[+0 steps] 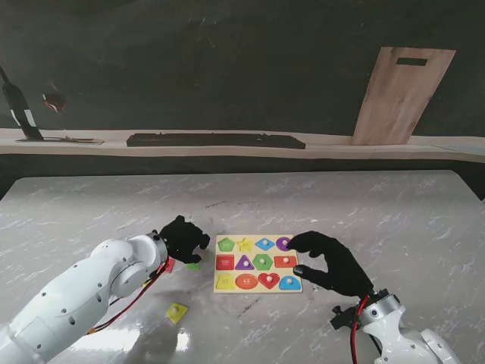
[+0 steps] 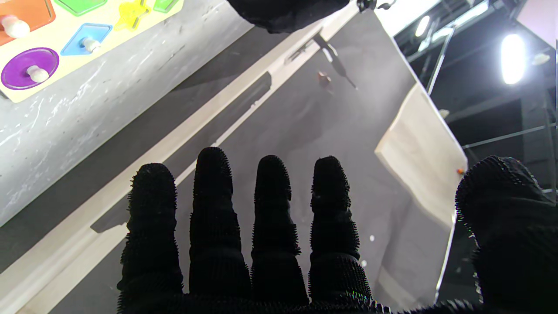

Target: Fit puzzle pieces into a puzzle board

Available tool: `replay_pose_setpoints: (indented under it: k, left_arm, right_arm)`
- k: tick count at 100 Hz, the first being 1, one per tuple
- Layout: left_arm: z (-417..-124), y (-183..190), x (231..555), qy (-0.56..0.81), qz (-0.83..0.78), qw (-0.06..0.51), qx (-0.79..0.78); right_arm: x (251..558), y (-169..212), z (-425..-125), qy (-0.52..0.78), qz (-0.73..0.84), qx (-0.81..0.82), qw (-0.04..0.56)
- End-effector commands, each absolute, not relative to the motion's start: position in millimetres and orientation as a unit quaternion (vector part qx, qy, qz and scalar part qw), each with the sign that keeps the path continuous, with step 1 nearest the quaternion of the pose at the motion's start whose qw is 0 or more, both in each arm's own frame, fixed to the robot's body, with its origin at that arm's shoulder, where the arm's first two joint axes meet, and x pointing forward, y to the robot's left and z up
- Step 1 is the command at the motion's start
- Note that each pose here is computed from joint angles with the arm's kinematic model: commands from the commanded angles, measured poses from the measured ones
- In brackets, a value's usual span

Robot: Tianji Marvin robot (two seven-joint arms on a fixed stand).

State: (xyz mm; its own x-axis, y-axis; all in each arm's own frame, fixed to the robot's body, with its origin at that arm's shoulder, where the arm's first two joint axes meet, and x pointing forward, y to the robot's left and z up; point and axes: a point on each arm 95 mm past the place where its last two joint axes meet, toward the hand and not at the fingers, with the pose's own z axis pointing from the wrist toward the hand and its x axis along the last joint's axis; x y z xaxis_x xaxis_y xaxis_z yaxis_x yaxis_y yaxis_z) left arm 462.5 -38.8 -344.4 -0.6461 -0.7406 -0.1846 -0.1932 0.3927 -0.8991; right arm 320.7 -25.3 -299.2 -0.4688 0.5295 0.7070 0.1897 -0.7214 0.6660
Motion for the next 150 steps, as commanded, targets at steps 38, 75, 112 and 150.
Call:
replay_pose_setpoints:
  k: [38,75,112,150]
  left_arm:
    - [-368,-18,447,0.751,-0.476,0.325,-0.323]
    - [-373,-19,446,0.745,-0.484,0.323,-0.325]
    - [-375,-22,446,0.739,-0.491,0.318,-0.334]
    - [-377,-25,447,0.736,-0.496,0.313,-0.339]
  right_arm:
    - [319,-25,-299,0.356,0.779,0.504,0.108]
    - [319,-25,-299,0.356,0.78,0.503,0.109]
    - [319,-25,-299,0.357,0.779,0.504,0.109]
    - [319,-25,-300,0.357,0.778,0.505,0.109]
